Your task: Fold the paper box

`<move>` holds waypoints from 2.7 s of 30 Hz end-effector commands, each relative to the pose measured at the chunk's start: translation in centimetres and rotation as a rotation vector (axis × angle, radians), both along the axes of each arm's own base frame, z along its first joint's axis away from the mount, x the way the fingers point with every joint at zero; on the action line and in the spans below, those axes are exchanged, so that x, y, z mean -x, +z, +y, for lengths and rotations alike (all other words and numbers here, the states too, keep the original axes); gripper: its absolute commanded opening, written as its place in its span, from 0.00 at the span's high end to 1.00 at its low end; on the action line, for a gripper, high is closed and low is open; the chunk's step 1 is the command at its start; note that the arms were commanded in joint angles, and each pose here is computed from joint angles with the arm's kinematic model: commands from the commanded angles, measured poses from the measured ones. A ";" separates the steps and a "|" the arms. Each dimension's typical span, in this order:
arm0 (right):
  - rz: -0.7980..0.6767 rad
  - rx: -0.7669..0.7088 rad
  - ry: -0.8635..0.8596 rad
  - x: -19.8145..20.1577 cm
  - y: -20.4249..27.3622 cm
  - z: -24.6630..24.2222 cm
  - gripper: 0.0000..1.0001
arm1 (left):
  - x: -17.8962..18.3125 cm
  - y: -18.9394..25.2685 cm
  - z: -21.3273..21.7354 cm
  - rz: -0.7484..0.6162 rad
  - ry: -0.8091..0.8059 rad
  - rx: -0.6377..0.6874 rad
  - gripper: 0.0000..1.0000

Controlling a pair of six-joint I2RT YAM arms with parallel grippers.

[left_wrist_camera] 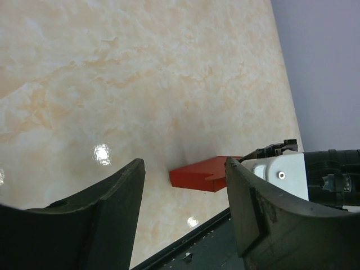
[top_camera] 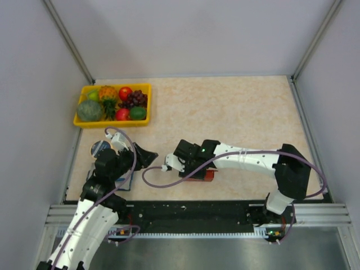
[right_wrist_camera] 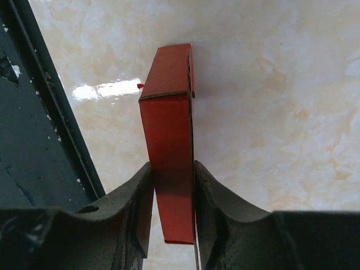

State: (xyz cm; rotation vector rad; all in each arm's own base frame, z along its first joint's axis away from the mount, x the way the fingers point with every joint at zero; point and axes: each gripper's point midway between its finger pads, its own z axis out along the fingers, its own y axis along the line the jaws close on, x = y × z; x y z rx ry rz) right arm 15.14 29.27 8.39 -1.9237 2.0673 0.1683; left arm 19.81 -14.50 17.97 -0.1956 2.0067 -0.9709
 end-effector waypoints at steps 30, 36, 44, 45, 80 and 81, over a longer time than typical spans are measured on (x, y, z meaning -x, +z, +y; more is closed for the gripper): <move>0.046 -0.115 0.055 -0.4 0.2 0.4 0.89 | 0.5 -3.3 -8.1 -0.339 -0.332 -0.190 0.48; 0.055 -0.191 0.043 0.3 0.6 0.7 0.85 | 2.0 -1.8 -9.2 -0.519 -0.374 -0.010 0.53; 0.031 -0.295 0.030 0.7 1.8 0.8 0.87 | 2.2 -1.3 -6.6 -0.545 -0.207 0.141 0.48; 0.038 -0.296 0.027 0.8 1.6 0.6 0.87 | 2.4 -1.3 -6.7 -0.567 -0.228 0.115 0.47; 0.173 -0.445 0.029 1.5 5.9 0.5 0.90 | 3.8 0.9 -12.8 -0.873 -0.681 -0.146 0.53; 0.175 -0.447 0.029 1.5 5.9 0.5 0.90 | 4.0 0.8 -12.9 -0.874 -0.693 -0.140 0.53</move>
